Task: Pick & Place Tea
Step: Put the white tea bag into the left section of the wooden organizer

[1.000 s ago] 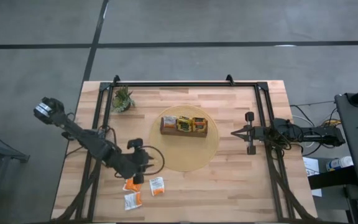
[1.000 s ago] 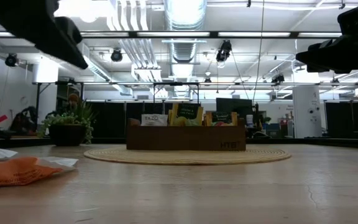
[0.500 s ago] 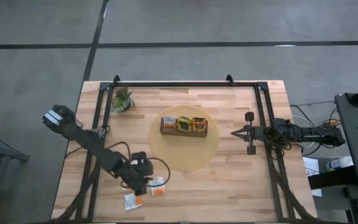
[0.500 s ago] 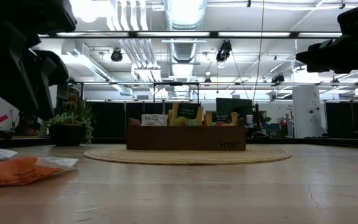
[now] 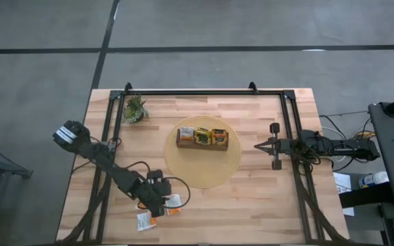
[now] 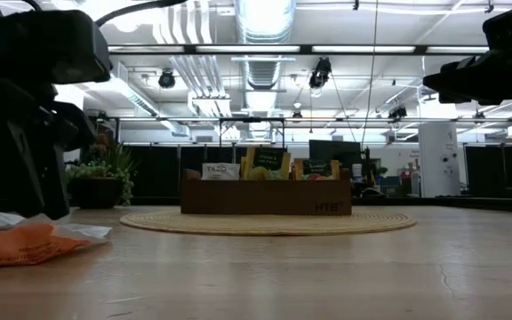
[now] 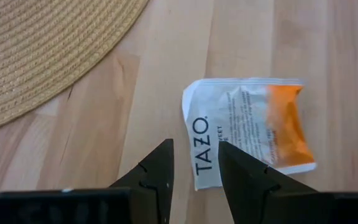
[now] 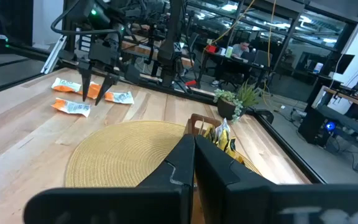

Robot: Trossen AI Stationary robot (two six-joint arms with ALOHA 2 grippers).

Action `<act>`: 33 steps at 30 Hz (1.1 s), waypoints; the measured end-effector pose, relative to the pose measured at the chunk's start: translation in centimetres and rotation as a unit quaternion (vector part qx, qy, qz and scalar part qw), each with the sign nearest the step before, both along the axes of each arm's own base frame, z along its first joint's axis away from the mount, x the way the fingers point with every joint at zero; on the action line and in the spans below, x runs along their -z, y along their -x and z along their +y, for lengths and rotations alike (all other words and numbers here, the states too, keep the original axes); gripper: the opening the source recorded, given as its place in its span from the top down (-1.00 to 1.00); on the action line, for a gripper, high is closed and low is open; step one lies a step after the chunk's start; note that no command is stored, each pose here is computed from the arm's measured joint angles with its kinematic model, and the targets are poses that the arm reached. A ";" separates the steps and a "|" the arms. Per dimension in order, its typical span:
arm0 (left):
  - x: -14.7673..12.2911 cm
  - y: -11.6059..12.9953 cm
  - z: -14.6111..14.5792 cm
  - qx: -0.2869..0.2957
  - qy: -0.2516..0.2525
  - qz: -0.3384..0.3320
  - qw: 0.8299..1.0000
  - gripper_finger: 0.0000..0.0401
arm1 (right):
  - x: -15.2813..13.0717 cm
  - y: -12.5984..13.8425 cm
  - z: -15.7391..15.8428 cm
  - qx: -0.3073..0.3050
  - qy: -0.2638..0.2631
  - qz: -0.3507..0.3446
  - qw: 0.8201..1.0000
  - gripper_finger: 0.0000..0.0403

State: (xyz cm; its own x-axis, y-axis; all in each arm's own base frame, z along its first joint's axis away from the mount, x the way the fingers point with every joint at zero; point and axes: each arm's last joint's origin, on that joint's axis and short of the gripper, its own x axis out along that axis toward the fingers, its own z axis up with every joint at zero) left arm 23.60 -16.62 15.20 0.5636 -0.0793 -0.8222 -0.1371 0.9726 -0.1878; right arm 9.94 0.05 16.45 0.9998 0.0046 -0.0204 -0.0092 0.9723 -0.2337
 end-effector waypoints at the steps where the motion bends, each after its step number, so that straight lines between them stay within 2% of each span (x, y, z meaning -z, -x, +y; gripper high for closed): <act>1: 0.1 -0.1 0.0 -0.001 0.000 0.000 1.000 0.41 | 0.0 0.0 0.0 0.000 0.000 0.000 1.000 0.96; 21: 1.4 -0.7 -0.1 -0.006 0.009 0.016 1.000 0.43 | 0.0 0.0 0.0 0.000 0.000 0.000 1.000 0.96; 25: 1.5 -0.6 -0.1 -0.003 0.004 0.018 1.000 0.57 | 0.0 0.0 0.0 0.000 0.000 0.000 1.000 0.96; 30: 1.3 -0.7 -0.1 0.007 -0.006 0.020 1.000 0.91 | 0.0 0.0 0.0 0.000 0.000 0.000 1.000 0.96; 33: 1.0 -0.9 -0.3 0.011 -0.005 0.017 1.000 0.98 | 0.0 0.0 0.0 0.000 0.000 0.000 1.000 0.96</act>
State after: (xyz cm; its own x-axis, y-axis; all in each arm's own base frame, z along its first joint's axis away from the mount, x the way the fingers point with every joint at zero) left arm 24.54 -16.89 14.20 0.5329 -0.0825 -0.8422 -0.1223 0.9773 -0.1731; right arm 9.94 0.06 16.45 0.9998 0.0050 -0.0206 -0.0096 0.9723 -0.2337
